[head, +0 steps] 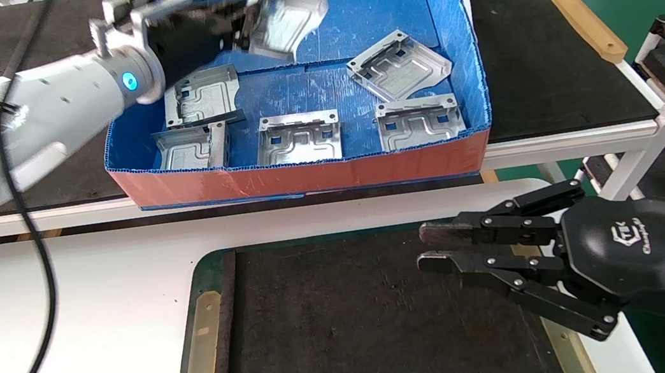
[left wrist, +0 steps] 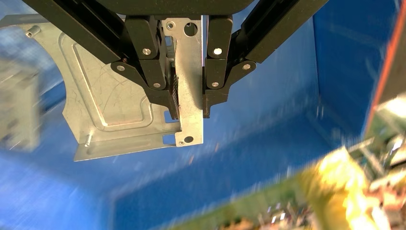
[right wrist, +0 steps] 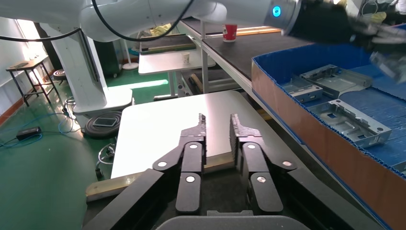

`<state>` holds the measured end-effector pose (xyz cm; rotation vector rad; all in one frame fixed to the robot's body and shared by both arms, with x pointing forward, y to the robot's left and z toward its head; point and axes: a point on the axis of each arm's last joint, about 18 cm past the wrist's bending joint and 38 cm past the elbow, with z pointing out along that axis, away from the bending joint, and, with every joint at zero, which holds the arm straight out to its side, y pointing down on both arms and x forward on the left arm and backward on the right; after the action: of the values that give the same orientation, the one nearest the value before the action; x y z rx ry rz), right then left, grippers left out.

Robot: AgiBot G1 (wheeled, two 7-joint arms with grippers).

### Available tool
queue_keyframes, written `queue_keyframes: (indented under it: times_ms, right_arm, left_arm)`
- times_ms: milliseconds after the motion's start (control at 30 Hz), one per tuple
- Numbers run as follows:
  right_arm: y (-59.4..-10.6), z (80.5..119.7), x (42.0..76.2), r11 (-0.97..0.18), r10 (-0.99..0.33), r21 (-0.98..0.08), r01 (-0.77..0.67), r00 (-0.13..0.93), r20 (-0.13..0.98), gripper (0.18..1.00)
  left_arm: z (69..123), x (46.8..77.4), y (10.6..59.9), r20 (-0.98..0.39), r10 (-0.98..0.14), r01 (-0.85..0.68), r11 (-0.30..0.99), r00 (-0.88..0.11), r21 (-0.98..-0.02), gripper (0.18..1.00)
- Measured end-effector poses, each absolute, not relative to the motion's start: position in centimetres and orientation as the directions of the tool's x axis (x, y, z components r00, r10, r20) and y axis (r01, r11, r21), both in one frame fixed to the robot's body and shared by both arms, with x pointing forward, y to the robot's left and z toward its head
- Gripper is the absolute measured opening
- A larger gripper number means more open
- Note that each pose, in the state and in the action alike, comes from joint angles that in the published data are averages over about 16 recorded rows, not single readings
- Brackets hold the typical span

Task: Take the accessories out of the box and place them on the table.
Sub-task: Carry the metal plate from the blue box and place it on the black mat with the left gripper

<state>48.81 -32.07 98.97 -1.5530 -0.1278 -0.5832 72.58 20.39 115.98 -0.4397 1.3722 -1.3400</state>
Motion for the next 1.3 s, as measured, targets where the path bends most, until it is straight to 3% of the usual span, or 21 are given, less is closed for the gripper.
queue_keyframes:
  times_ms: [333, 567, 867, 1300]
  right_arm:
    - [-32.1, 99.0, 48.8, -0.086, -0.271, -0.9, 0.427, 0.859, 0.434, 0.404]
    - [-32.1, 99.0, 48.8, -0.086, -0.271, -0.9, 0.427, 0.859, 0.434, 0.563]
    - [-32.1, 99.0, 48.8, -0.086, -0.271, -0.9, 0.427, 0.859, 0.434, 0.778]
    - [-32.1, 99.0, 48.8, -0.086, -0.271, -0.9, 0.427, 0.859, 0.434, 0.958]
  left_arm:
    - [116.9, 67.6, 21.1, -0.567, -0.711, 0.551, 0.299, -0.416, -0.779, 0.272]
    - [116.0, 64.2, 22.3, -0.702, -0.549, 0.666, 0.315, -0.454, -0.676, 0.272]
    - [113.7, 59.9, 24.1, -0.843, -0.297, 0.804, 0.278, -0.448, -0.525, 0.272]
    - [108.8, 57.2, 26.0, -0.908, -0.056, 0.869, 0.269, -0.415, -0.414, 0.271]
